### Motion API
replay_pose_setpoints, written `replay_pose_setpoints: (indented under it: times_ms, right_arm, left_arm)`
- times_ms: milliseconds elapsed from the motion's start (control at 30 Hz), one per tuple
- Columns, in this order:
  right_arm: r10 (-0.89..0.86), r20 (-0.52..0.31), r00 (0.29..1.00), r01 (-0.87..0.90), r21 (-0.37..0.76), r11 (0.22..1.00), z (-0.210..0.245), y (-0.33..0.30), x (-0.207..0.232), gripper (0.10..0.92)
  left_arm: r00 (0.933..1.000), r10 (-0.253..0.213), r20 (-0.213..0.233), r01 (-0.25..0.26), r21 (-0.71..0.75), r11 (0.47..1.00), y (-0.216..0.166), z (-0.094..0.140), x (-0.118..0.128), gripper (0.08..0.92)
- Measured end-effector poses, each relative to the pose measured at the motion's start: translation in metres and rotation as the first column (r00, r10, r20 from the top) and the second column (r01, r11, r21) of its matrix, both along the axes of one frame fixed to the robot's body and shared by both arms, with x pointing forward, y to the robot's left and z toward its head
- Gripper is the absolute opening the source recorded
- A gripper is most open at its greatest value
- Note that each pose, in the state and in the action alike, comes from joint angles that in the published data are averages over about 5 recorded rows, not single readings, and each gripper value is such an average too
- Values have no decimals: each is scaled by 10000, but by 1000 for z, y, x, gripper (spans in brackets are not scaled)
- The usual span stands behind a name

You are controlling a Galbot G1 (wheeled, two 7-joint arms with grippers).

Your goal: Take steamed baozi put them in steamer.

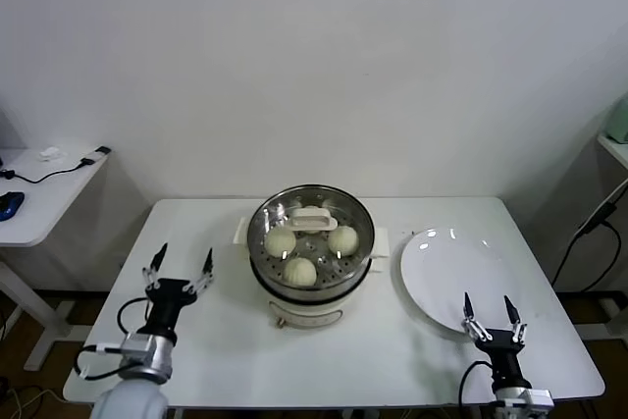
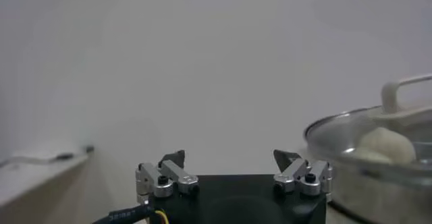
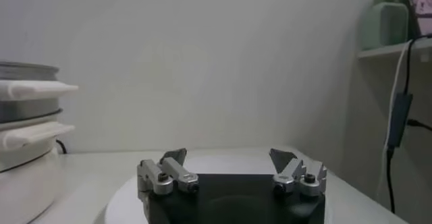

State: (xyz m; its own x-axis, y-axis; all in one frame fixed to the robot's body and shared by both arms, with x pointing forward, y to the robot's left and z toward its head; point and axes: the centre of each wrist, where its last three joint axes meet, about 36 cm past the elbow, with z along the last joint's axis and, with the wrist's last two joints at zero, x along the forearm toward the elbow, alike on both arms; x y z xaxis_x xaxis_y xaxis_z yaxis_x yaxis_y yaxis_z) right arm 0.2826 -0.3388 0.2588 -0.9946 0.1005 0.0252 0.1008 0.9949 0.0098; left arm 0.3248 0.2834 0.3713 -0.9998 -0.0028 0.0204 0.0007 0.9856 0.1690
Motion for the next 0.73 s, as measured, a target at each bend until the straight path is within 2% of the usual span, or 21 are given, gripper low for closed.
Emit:
replay_pose_setpoints:
  times_ms: [333, 733]
  right_arm:
    - [-122, -180, 9998, 126, 209, 9997, -2, 0, -1, 823]
    - [-134, -302, 9995, 143, 291, 9995, -3, 1, -4, 823]
  left_arm:
    - [9993, 125, -341, -156, -900, 9958, 20, -57, -24, 823]
    - [9992, 167, -367, -209, -1170, 9929, 22, -82, -38, 823]
